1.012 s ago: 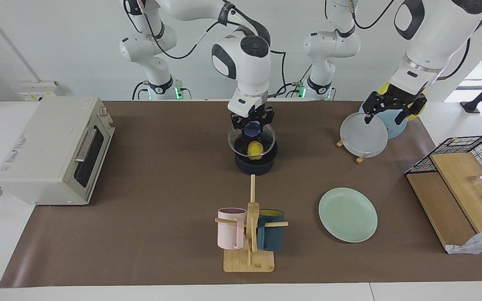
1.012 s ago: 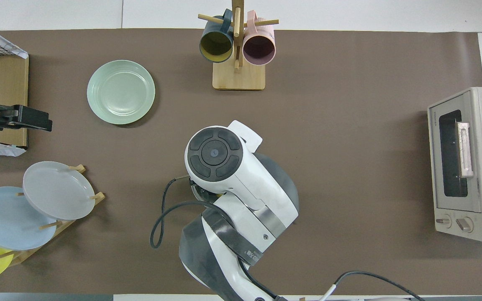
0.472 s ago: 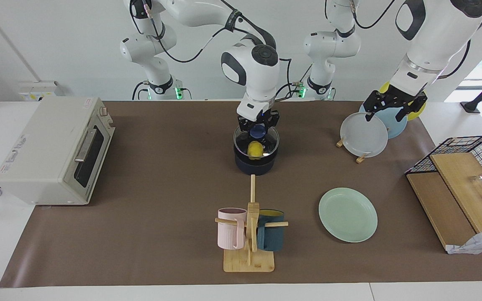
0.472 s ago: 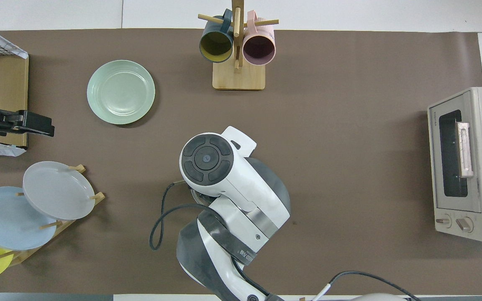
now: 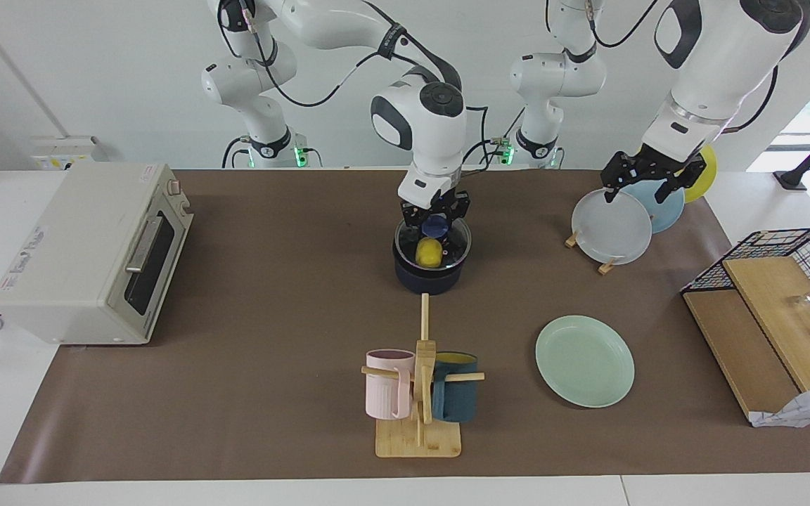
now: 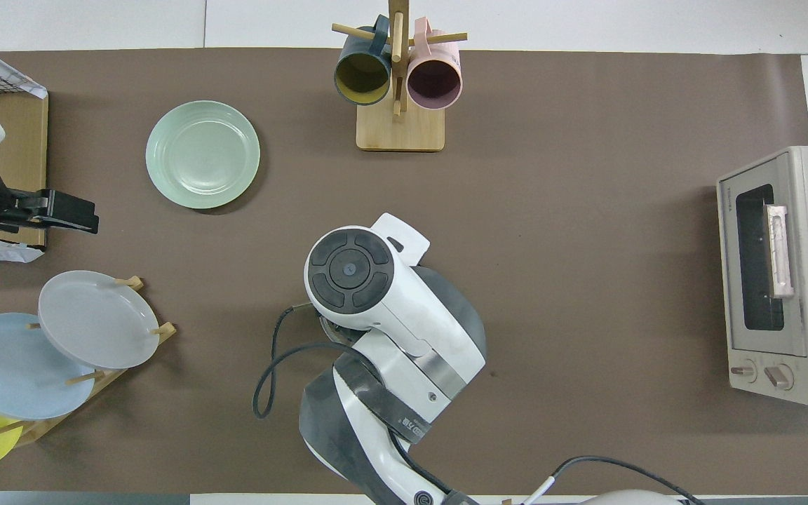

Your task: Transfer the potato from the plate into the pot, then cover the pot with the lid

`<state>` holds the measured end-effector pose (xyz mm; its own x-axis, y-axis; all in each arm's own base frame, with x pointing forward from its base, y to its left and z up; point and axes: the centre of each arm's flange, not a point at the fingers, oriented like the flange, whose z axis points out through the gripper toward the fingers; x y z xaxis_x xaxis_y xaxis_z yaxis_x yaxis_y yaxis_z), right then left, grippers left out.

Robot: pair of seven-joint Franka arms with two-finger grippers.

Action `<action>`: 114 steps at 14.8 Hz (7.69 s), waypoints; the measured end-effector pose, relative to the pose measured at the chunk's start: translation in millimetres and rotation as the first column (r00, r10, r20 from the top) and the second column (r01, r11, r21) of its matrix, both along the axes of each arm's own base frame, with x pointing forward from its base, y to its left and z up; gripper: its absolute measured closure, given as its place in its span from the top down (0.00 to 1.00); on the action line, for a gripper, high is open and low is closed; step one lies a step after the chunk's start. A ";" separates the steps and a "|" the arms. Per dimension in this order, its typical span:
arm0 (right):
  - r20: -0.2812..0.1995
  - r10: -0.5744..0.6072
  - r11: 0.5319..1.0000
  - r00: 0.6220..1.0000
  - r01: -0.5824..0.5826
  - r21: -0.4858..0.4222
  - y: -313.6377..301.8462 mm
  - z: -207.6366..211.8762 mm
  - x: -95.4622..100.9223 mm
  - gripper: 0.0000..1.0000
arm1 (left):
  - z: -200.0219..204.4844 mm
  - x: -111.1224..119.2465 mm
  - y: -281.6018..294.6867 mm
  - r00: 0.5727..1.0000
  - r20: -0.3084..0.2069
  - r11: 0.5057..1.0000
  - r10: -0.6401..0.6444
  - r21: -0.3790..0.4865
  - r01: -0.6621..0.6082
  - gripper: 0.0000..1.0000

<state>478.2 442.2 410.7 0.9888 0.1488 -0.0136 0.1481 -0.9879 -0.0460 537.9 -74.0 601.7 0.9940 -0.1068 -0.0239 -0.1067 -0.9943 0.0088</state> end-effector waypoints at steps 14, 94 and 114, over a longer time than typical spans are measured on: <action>0.038 0.023 1.000 0.999 -0.022 -0.022 -3.2 -9.1 -2.2 0.66 | -4.2 -2.2 -7.4 1.000 -0.013 1.000 -0.010 0.002 0.010 1.00; -0.066 -0.117 0.986 0.991 0.108 -0.126 -440.6 187.7 62.2 1.00 | 0.5 -3.2 -0.3 1.000 -0.004 1.000 0.008 0.001 -0.008 1.00; -0.060 -0.135 0.984 0.989 0.127 -0.124 -450.9 190.4 60.5 1.00 | 1.3 -2.7 -0.3 1.000 0.003 1.000 0.009 0.000 -0.009 1.00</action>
<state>538.7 -8.7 601.1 0.9957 0.0117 -0.0914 0.0180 -0.9975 0.0679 535.2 -74.2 602.9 0.9950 -0.0981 -0.0213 -0.0979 -0.9952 0.0084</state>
